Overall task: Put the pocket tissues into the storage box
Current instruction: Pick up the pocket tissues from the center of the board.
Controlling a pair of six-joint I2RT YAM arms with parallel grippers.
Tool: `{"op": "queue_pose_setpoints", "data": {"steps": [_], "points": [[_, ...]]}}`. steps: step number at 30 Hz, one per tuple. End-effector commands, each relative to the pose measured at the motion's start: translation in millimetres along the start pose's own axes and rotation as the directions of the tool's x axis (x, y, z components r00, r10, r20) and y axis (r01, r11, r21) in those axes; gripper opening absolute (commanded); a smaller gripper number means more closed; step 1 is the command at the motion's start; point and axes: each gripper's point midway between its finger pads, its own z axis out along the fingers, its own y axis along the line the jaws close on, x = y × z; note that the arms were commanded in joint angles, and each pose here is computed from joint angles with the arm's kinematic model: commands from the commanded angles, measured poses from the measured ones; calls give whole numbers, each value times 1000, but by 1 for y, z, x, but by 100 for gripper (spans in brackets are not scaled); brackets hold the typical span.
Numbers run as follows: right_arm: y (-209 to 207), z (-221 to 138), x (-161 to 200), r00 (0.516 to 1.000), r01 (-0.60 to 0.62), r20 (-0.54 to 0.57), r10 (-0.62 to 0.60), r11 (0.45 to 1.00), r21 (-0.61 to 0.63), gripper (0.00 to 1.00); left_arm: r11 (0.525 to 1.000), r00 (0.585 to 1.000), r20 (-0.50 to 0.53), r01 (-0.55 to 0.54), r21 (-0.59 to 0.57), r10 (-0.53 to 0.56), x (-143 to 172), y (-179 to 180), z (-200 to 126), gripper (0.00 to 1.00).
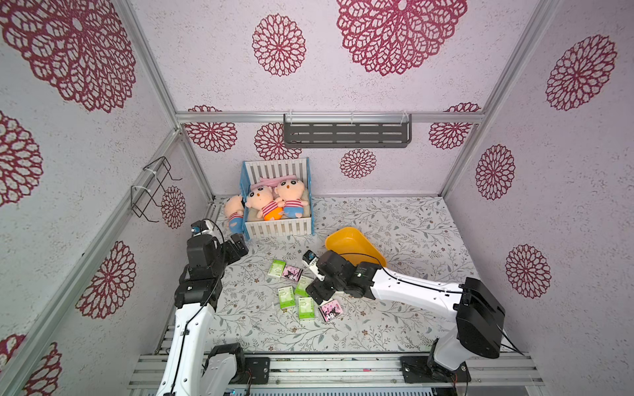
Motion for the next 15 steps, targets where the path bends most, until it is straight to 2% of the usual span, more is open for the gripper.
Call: {"op": "queue_pose_setpoints", "data": {"steps": [1,9,15], "points": [[1,-10,-7,995,-92,26,92,996,-18,90,1000,1000,-11,13,28,-13,5,-5,2,97],[8,11,0,992,-120,-36,118,992,-49,79,1000,1000,-18,10,21,-10,6,-5,1,97],[6,25,14,984,-142,-107,140,990,-19,77,1000,999,-31,17,22,-16,10,-4,3,97]]}}
